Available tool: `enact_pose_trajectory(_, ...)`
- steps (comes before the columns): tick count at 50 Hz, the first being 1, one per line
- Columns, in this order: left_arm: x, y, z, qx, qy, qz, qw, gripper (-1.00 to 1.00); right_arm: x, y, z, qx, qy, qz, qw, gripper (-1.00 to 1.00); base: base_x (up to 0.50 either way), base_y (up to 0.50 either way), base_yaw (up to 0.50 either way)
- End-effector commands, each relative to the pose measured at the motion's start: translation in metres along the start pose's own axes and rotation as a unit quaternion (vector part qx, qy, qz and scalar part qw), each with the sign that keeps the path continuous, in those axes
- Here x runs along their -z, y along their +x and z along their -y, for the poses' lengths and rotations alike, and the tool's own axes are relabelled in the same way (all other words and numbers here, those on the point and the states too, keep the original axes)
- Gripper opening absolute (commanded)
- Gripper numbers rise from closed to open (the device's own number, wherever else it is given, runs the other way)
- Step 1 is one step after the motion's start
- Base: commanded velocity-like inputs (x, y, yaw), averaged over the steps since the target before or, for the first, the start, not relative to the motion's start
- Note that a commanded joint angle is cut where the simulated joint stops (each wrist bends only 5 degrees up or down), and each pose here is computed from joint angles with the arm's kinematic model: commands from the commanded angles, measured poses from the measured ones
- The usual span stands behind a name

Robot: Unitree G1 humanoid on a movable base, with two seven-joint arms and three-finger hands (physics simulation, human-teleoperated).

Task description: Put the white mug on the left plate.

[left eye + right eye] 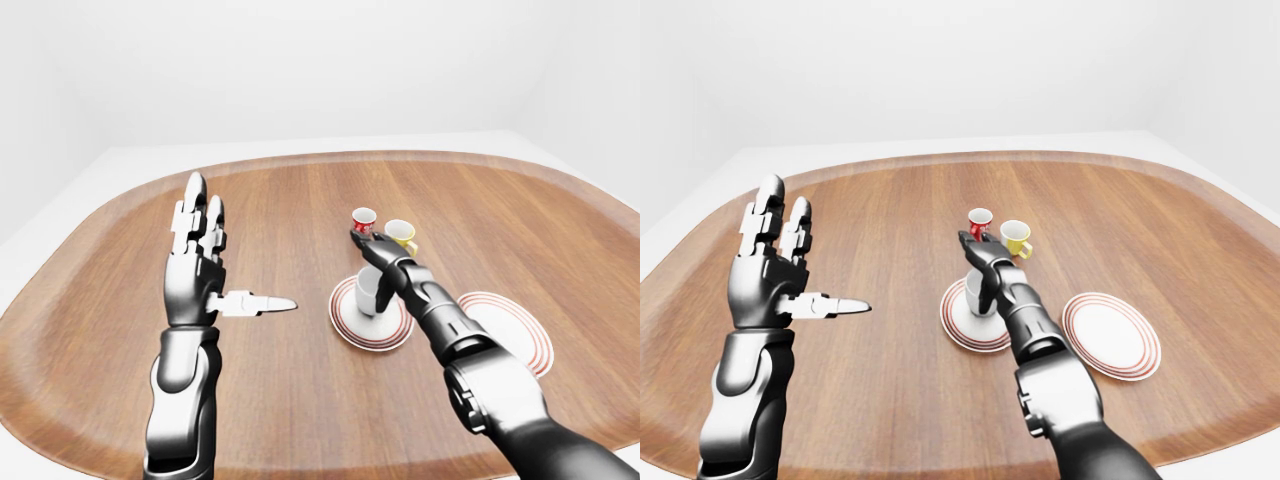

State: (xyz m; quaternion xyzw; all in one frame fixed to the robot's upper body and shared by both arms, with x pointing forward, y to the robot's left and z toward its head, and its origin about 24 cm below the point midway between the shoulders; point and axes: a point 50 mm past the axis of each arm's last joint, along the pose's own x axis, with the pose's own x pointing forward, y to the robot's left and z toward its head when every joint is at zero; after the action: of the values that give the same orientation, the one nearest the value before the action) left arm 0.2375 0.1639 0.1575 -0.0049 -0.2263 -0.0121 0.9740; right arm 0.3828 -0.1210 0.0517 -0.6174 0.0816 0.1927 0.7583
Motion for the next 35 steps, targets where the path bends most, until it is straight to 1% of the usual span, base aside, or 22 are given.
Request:
enact_pose_trajectory(1, 0.000, 0.000, 0.000, 0.000, 0.000, 0.001, 1.000, 1.00, -0.007, -0.004, 0.012, 0.006, 0.053, 0.029, 0.998, 1.00, 0.00, 0.00, 0.00)
enact_pose_trajectory(3, 0.000, 0.000, 0.000, 0.000, 0.000, -0.001, 1.000, 0.99, -0.013, -0.007, 0.015, 0.001, 0.089, 0.050, 0.995, 1.00, 0.00, 0.00, 0.00)
enact_pose_trajectory(4, 0.000, 0.000, 0.000, 0.000, 0.000, 0.000, 1.000, 1.00, -0.019, -0.010, 0.017, -0.004, 0.118, 0.072, 0.990, 1.00, 0.00, 0.00, 0.00)
enact_pose_trajectory(7, 0.000, 0.001, 0.000, -0.001, 0.000, 0.000, 1.000, 1.00, -0.027, -0.019, 0.020, -0.002, 0.126, 0.107, 0.986, 1.00, 0.00, 0.00, 0.00)
enact_pose_trajectory(8, 0.001, 0.001, 0.000, -0.001, 0.001, -0.001, 1.000, 1.00, -0.034, -0.027, 0.021, -0.009, 0.145, 0.136, 0.980, 1.00, 0.00, 0.00, 0.00)
enact_pose_trajectory(9, 0.001, 0.001, 0.000, -0.001, 0.001, -0.002, 1.000, 1.00, -0.036, -0.033, 0.021, -0.017, 0.164, 0.142, 0.976, 1.00, 0.00, 0.00, 0.00)
enact_pose_trajectory(13, 0.000, 0.000, 0.000, -0.001, 0.001, -0.001, 1.000, 0.99, -0.039, -0.048, 0.024, -0.022, 0.171, 0.148, 0.974, 1.00, 0.00, 0.00, 0.00)
enact_pose_trajectory(16, 0.000, 0.000, 0.000, -0.001, 0.001, 0.000, 1.000, 0.99, -0.039, -0.057, 0.029, -0.025, 0.188, 0.153, 0.970, 1.00, 0.00, 0.00, 0.00)
enact_pose_trajectory(18, 0.000, 0.000, 0.000, -0.001, 0.001, -0.001, 1.000, 1.00, -0.043, -0.064, 0.037, -0.015, 0.191, 0.173, 0.966, 1.00, 0.00, 0.00, 0.00)
enact_pose_trajectory(19, 0.000, 0.000, 0.000, -0.001, 0.001, -0.001, 1.000, 1.00, -0.047, -0.072, 0.046, -0.002, 0.199, 0.199, 0.960, 1.00, 0.00, 0.00, 0.00)
enact_pose_trajectory(22, 0.001, 0.000, 0.000, 0.000, 0.002, -0.002, 1.000, 0.99, -0.053, -0.083, 0.063, 0.028, 0.209, 0.236, 0.949, 1.00, 0.00, 0.00, 0.00)
enact_pose_trajectory(23, 0.000, 0.000, 0.000, 0.000, 0.002, 0.000, 1.000, 0.99, -0.055, -0.089, 0.075, 0.050, 0.231, 0.262, 0.936, 1.00, 0.00, 0.00, 0.00)
enact_pose_trajectory(24, 0.000, 0.000, 0.000, 0.000, 0.002, 0.001, 1.000, 1.00, -0.055, -0.091, 0.079, 0.062, 0.242, 0.271, 0.930, 1.00, 0.00, 0.00, 0.00)
enact_pose_trajectory(26, 0.000, 0.000, 0.000, 0.000, 0.002, 0.000, 1.000, 1.00, -0.053, -0.099, 0.092, 0.102, 0.292, 0.304, 0.901, 1.00, 0.00, 0.00, 0.00)
enact_pose_trajectory(28, 0.000, 0.000, 0.000, 0.000, 0.001, 0.000, 1.000, 0.99, -0.049, -0.104, 0.098, 0.124, 0.319, 0.322, 0.883, 1.00, 0.00, 0.00, 0.00)
enact_pose_trajectory(29, 0.000, 0.000, 0.000, 0.000, 0.002, 0.001, 1.000, 0.99, -0.041, -0.104, 0.101, 0.143, 0.339, 0.315, 0.875, 1.00, 0.00, 0.00, 0.00)
enact_pose_trajectory(30, -0.001, 0.000, 0.000, 0.000, 0.001, 0.002, 1.000, 1.00, -0.037, -0.103, 0.101, 0.151, 0.346, 0.308, 0.873, 1.00, 0.00, 0.00, 0.00)
enact_pose_trajectory(32, -0.001, 0.001, -0.001, -0.001, 0.002, 0.002, 1.000, 1.00, -0.028, -0.103, 0.098, 0.158, 0.370, 0.302, 0.864, 1.00, 0.00, 0.00, 0.00)
enact_pose_trajectory(33, -0.001, 0.001, -0.001, -0.002, 0.002, 0.003, 1.000, 0.99, -0.017, -0.102, 0.096, 0.170, 0.400, 0.290, 0.852, 1.00, 0.00, 0.00, 0.00)
enact_pose_trajectory(34, -0.001, 0.001, -0.001, -0.002, 0.002, 0.004, 1.000, 0.99, -0.013, -0.102, 0.094, 0.172, 0.413, 0.289, 0.847, 1.00, 0.00, 0.00, 0.00)
enact_pose_trajectory(35, -0.002, 0.001, -0.001, -0.002, 0.002, 0.004, 1.000, 0.99, -0.007, -0.103, 0.091, 0.182, 0.434, 0.284, 0.835, 1.00, 0.00, 0.00, 0.00)
